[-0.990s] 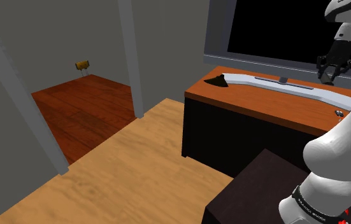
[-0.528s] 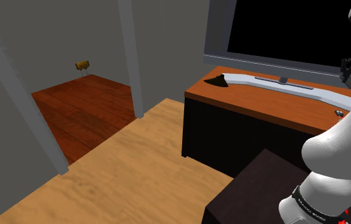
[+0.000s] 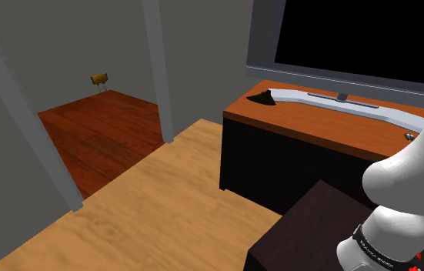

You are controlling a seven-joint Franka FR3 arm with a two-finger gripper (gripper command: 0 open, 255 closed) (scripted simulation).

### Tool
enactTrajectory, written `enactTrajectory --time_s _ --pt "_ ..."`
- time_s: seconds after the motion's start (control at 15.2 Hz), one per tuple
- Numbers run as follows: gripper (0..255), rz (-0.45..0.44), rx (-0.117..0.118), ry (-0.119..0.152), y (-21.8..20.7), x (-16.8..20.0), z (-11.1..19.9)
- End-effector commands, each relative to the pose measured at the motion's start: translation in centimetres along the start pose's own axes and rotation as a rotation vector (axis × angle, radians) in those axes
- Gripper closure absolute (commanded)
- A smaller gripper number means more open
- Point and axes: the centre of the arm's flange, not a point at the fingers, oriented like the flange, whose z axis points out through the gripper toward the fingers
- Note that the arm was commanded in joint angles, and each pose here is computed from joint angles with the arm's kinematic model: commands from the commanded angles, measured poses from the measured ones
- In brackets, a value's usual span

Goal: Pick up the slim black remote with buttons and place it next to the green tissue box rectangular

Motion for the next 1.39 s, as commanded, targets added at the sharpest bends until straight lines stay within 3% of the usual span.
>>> enactTrajectory --time_s 0.0,0.73,1.32 --pt "255 -0.002 0.000 0.000 2.5 -0.2 -0.2" --pt "255 -0.002 0.000 0.000 16.9 -1.0 -0.5" --pt "255 -0.002 0.000 0.000 17.0 0.1 4.2"
